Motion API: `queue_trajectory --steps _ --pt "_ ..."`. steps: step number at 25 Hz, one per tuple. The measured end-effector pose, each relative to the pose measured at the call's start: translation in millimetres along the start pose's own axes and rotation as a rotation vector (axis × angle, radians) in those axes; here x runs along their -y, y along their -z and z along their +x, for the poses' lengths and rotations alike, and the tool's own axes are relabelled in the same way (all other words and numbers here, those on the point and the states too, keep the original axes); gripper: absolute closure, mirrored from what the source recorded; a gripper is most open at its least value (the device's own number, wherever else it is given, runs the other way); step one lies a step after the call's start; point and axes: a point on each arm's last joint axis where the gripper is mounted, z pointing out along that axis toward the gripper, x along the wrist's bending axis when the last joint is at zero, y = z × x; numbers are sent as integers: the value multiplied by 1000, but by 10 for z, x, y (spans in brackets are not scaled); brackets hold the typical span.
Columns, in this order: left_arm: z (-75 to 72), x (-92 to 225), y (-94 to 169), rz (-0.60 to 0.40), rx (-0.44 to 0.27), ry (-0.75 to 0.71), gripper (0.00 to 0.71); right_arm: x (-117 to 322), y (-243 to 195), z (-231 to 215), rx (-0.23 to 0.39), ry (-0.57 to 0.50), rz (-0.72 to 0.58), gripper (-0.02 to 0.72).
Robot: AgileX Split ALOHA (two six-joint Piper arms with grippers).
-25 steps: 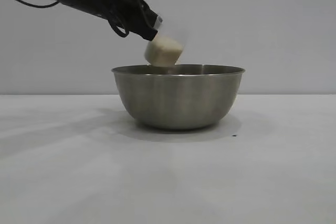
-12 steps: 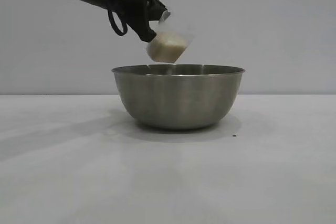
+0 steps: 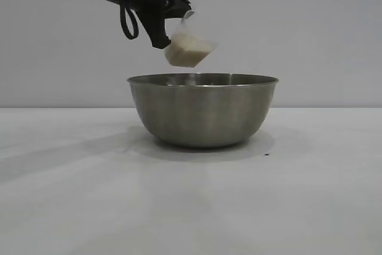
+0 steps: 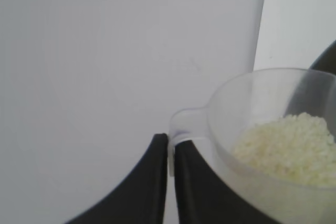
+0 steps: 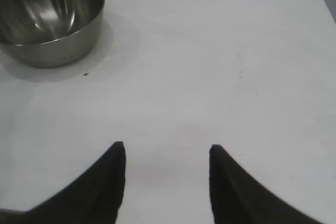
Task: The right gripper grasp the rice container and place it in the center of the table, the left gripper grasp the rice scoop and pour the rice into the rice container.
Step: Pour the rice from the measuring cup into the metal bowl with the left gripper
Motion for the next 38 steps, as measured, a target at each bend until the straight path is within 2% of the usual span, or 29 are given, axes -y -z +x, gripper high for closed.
queue_trajectory --steps 4,15,38 --pt "3 -11 -2 -6 -5 -52 710 0 0 0 0 0 0 388" --pt "15 -123 -22 -49 -43 -327 710 0 0 0 0 0 0 388" --pt "13 -131 -24 -47 -48 -524 710 0 0 0 0 0 0 388"
